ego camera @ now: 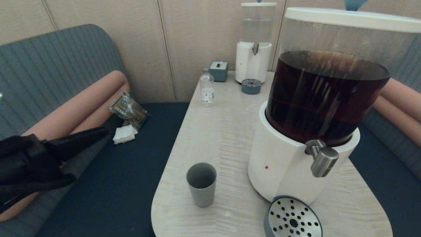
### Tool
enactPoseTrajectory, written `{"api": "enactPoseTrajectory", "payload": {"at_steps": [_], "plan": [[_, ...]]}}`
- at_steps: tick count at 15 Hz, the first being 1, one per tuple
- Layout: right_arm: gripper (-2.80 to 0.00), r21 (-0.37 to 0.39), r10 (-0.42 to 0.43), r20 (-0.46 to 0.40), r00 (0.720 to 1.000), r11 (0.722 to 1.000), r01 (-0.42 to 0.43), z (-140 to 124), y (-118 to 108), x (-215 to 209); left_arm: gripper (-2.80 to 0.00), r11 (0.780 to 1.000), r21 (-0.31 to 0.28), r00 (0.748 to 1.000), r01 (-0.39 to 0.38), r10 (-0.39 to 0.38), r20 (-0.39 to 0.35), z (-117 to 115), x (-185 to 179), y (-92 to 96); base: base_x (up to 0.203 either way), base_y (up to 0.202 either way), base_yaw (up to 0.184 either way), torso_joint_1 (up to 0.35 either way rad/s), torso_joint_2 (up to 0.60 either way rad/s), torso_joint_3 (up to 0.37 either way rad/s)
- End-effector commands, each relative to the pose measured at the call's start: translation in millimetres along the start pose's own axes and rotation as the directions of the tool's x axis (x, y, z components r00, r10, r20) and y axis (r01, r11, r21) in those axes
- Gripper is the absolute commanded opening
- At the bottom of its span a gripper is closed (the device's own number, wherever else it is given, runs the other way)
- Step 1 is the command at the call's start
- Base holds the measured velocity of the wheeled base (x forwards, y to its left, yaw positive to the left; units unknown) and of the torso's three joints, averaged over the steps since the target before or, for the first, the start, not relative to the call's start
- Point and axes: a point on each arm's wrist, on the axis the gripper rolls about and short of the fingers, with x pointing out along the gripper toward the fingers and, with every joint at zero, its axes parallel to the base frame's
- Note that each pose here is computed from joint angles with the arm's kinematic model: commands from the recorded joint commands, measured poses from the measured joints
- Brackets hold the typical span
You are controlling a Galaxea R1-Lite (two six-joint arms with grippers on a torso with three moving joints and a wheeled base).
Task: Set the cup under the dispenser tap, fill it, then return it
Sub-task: Pick up the cup
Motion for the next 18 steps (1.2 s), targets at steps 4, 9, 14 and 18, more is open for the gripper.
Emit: {"api": "enactPoseTrajectory", "payload": {"at_steps": [4, 9, 14, 18], "plan": [[-2.8, 0.0, 0.001, -0.004, 1.0, 1.0, -0.001, -2.6, 0.2, 0.3, -2.8, 0.995, 0.091, 0.998, 0.032, -0.027, -0.054, -59.8, 56.6, 48.6, 0.0, 0.0, 0.0, 0.0, 0.0, 0.0], [-2.8, -0.002, 0.002, -0.005, 1.0, 1.0, -0.002, -2.8, 0.3, 0.3, -2.8, 0.976, 0.106, 0.981, 0.189, -0.184, -0.061, -88.6, 73.7, 34.4, 0.0, 0.0, 0.0, 0.0, 0.0, 0.0], [-2.8, -0.001, 0.0, -0.004, 1.0, 1.0, 0.0, -2.6, 0.2, 0.3, 0.0, 0.96, 0.031, 0.948, 0.28, -0.271, -0.167, -111.1, 53.1, 25.7, 0.0, 0.0, 0.0, 0.0, 0.0, 0.0], [-2.8, -0.002, 0.001, -0.004, 1.0, 1.0, -0.001, -2.6, 0.2, 0.3, 0.0, 0.937, 0.03, 0.922, 0.349, -0.338, -0.187, -111.9, 21.4, 17.4, 0.0, 0.0, 0.0, 0.0, 0.0, 0.0]]}}
